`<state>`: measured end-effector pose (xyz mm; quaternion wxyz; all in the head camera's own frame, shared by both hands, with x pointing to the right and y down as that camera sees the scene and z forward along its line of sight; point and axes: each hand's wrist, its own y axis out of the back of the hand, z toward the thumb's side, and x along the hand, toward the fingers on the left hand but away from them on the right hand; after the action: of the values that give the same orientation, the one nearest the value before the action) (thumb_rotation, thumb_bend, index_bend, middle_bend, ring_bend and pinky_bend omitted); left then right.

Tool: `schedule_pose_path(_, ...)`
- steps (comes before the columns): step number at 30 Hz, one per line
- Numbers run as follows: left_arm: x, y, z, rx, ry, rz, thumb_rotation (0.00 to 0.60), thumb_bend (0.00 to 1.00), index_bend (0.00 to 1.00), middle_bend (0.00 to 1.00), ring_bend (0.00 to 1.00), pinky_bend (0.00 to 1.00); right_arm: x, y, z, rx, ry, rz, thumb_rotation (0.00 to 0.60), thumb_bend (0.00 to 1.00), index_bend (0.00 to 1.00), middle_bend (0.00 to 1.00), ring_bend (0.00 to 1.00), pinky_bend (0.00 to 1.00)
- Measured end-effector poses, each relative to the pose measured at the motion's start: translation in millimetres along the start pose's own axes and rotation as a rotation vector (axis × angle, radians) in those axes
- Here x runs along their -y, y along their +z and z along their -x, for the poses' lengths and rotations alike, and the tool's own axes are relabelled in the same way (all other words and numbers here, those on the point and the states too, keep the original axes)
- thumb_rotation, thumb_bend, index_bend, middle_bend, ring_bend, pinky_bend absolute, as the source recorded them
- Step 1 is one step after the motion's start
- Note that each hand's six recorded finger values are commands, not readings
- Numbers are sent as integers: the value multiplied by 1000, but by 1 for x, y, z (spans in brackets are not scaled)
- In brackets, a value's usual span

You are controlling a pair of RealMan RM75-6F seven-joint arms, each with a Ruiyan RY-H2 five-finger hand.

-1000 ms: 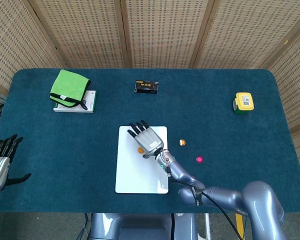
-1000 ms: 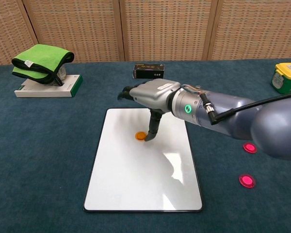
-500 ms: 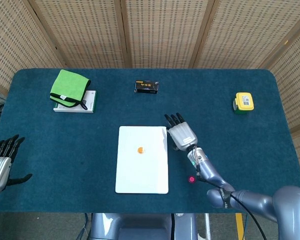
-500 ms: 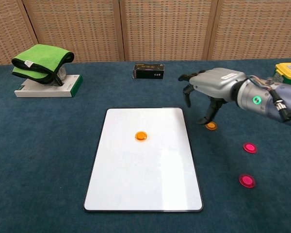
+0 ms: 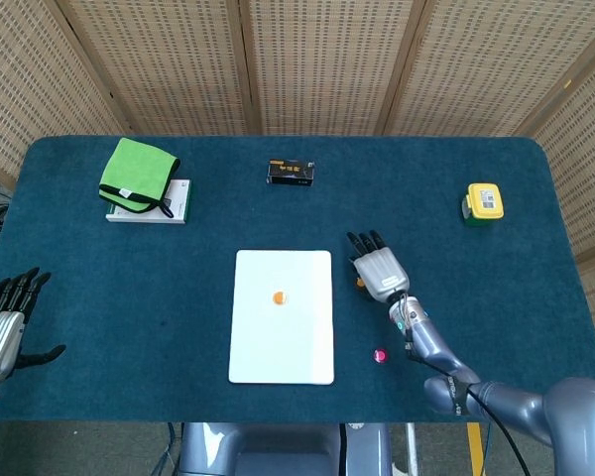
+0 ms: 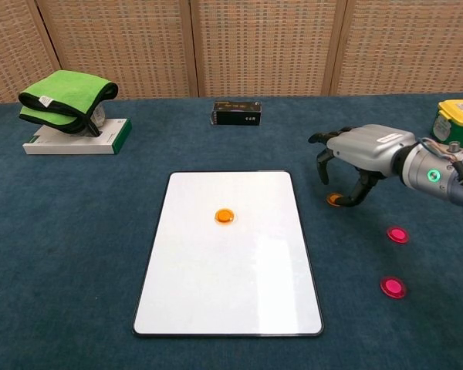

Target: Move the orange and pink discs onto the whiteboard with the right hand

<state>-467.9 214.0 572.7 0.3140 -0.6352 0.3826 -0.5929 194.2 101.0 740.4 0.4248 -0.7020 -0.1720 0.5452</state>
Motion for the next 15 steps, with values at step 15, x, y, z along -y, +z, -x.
schedule_pose_path(15, 0, -1, 0, -1, -5, 0, 600, 0, 0, 0, 0, 0, 17, -4, 3, 8, 17, -18, 600, 348, 417, 0, 0, 0)
